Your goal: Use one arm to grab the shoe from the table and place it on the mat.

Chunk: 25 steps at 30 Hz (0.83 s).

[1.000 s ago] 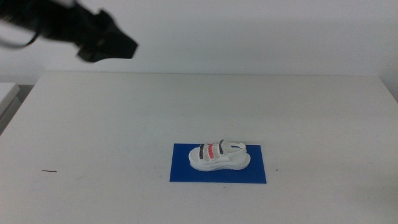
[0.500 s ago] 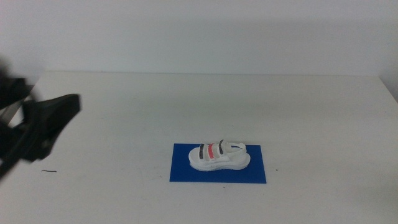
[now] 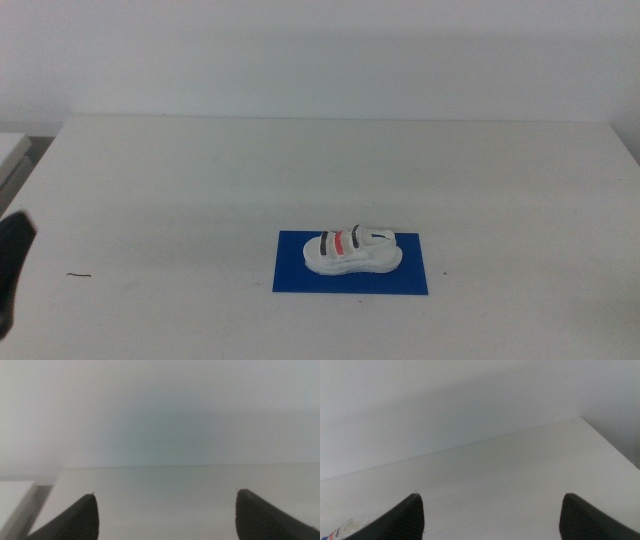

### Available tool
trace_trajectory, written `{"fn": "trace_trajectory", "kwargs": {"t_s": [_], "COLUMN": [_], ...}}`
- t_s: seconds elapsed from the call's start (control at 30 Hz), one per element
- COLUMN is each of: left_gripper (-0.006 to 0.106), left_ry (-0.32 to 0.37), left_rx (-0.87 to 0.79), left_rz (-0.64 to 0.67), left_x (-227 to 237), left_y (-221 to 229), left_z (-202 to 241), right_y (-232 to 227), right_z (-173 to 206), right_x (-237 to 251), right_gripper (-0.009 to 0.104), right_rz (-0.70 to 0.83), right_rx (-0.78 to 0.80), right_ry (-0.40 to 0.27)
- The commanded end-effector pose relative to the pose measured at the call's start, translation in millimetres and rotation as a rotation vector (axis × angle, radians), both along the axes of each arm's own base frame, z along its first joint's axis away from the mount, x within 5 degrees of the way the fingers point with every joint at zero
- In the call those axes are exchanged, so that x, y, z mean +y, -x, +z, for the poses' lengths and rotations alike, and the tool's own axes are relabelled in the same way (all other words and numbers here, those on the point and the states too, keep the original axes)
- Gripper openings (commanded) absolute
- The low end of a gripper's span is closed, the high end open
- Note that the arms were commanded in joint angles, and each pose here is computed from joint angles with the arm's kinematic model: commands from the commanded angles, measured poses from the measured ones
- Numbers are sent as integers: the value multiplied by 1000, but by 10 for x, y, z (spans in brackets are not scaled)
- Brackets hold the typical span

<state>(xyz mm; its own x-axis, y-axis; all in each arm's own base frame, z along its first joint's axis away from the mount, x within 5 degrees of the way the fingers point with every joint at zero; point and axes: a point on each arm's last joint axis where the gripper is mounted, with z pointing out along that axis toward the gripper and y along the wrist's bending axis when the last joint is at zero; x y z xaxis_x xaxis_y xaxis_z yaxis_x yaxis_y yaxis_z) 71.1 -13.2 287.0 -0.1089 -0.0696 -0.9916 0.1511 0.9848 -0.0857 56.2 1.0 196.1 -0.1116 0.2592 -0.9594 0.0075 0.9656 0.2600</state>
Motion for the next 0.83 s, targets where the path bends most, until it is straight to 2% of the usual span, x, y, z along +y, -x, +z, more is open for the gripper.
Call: {"fn": "trace_trajectory", "kwargs": {"t_s": [0.0, 0.1, 0.2, 0.43, 0.8], "left_gripper": [94, 94, 94, 94, 94], "left_ry": [22, 4, 29, 22, 18], "left_rx": [-34, -71, -84, -20, -35], "left_rz": [63, 99, 110, 112, 111], "left_x": [62, 98, 106, 106, 105], "left_y": [75, 135, 178, 150, 148], "left_z": [-134, -356, -521, -881, -872], "right_y": [2, 2, 2, 2, 2], "right_z": [3, 3, 3, 3, 3], "right_x": [0, 0, 0, 0, 0], "right_gripper": [79, 79, 79, 79, 79], "right_rz": [2, 2, 2, 2, 2], "right_rx": [-12, -12, -12, -12, -12], "right_ry": [13, 13, 13, 13, 13]}}
